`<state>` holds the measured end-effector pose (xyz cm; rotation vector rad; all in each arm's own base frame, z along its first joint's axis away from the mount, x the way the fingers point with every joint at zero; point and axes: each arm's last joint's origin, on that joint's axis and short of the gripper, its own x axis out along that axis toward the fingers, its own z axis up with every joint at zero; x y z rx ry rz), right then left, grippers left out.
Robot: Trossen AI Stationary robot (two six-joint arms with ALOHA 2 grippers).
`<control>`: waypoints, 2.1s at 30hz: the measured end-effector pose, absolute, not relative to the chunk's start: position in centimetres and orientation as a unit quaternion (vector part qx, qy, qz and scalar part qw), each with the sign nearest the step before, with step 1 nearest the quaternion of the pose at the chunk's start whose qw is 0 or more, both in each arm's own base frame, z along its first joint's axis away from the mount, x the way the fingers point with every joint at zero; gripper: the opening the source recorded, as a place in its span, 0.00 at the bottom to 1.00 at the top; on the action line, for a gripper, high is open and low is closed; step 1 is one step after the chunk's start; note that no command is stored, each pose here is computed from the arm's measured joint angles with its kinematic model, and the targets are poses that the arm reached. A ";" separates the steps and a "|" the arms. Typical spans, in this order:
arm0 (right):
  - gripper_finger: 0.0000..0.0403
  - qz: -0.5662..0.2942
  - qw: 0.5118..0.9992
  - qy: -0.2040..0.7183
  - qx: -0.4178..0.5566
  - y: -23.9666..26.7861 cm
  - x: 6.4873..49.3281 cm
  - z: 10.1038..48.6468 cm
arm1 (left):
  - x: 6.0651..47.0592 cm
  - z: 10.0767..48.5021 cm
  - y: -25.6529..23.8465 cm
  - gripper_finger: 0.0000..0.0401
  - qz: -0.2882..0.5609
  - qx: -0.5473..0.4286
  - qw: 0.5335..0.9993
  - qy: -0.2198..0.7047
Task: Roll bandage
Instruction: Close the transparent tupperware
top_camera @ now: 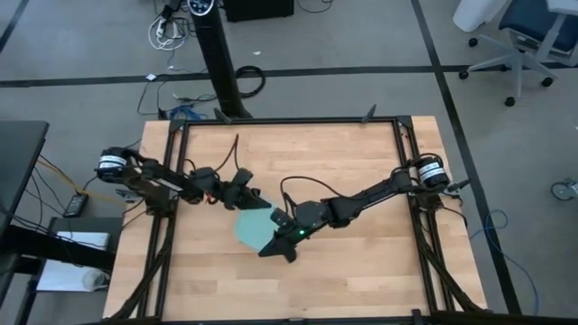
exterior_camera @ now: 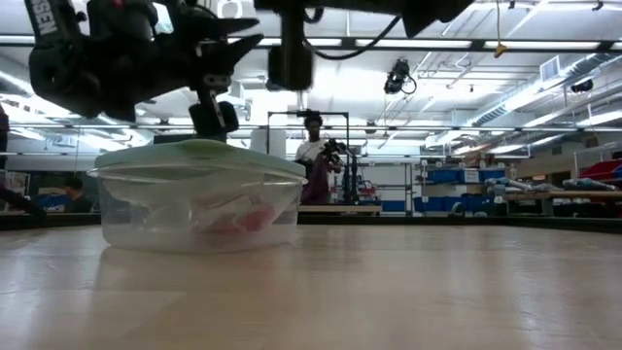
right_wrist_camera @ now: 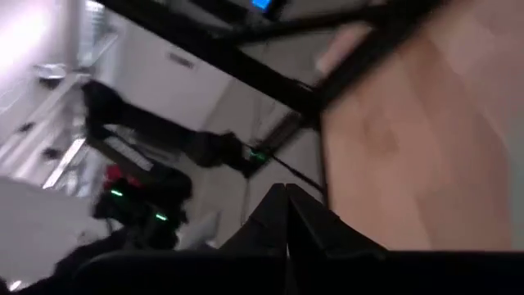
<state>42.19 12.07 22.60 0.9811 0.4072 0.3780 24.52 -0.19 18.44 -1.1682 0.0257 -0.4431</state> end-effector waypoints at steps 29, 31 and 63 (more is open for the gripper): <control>0.00 0.104 0.880 0.249 0.390 8.1 41.0 23.7 | 24.1 22.6 -5.6 0.16 -0.397 -0.510 0.763 -0.015; 0.00 0.083 0.885 0.267 0.372 7.3 40.3 24.3 | 24.1 22.9 -6.0 0.16 -0.402 -0.519 0.754 -0.015; 0.00 0.002 0.889 0.274 0.366 -1.8 37.7 18.2 | 30.3 16.9 -11.1 0.16 -0.335 -0.660 0.659 0.131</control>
